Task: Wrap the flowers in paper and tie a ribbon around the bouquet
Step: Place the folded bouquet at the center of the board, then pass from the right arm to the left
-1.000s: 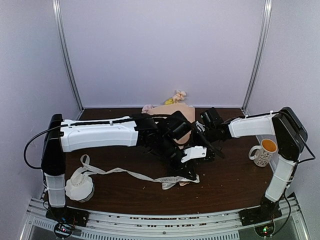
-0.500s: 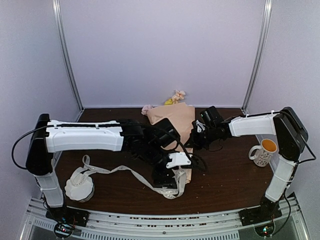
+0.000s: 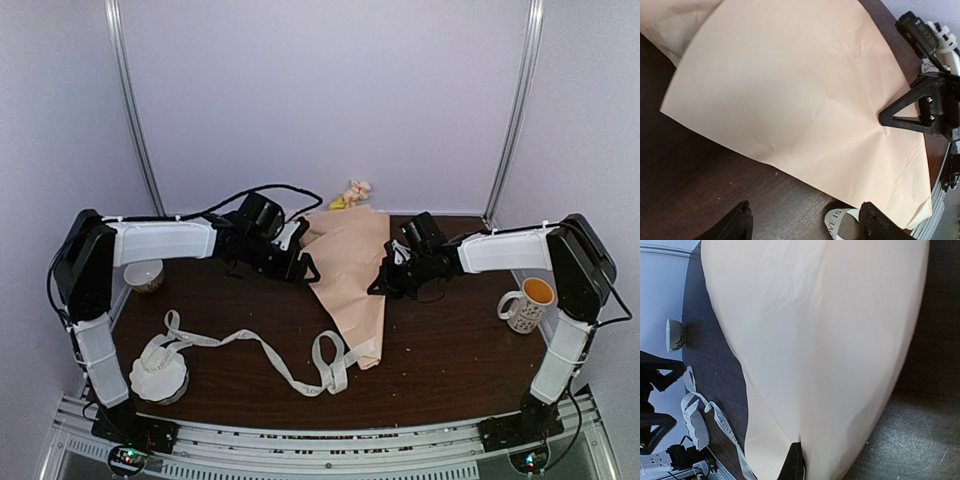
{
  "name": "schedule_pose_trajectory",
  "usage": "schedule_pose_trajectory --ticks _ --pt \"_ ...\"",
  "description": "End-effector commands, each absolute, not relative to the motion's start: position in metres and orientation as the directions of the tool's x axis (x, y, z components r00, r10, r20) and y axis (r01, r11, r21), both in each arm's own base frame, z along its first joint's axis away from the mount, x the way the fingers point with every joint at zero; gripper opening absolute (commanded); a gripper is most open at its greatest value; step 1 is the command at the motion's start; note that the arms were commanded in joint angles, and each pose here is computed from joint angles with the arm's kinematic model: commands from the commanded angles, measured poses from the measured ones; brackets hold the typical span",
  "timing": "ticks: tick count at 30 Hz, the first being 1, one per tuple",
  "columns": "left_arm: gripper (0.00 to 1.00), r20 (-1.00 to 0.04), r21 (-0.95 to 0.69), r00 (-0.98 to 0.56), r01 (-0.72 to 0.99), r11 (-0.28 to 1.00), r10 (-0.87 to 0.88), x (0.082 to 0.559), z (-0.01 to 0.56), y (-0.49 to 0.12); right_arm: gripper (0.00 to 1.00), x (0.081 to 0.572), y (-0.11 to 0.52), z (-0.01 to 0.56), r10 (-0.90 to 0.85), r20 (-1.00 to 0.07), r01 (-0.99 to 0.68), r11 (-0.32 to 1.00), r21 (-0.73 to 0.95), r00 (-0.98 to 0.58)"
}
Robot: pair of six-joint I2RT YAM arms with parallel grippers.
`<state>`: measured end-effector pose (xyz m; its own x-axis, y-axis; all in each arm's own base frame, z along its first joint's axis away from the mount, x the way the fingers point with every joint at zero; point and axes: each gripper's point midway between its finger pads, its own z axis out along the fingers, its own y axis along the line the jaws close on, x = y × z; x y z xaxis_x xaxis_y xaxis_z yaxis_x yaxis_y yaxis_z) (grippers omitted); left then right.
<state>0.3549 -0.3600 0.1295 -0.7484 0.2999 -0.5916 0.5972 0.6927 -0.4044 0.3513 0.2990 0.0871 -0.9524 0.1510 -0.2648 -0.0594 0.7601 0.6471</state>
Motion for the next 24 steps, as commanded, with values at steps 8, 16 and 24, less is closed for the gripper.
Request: schedule_pose_trajectory --ticks 8,16,24 --pt "0.77 -0.356 -0.726 -0.934 0.298 0.620 0.032 0.366 0.078 -0.376 0.00 0.364 0.307 0.104 0.183 -0.325 -0.091 0.735 0.672 -0.928" --pt "0.77 -0.284 -0.820 -0.959 0.229 0.525 -0.024 0.369 0.061 -0.394 0.00 0.364 0.309 0.099 0.192 -0.311 -0.078 0.727 0.682 -0.931" --pt "0.71 -0.204 -0.839 -0.978 0.158 0.521 -0.032 0.359 0.030 -0.404 0.00 0.367 0.313 0.100 0.200 -0.311 -0.077 0.718 0.691 -0.929"
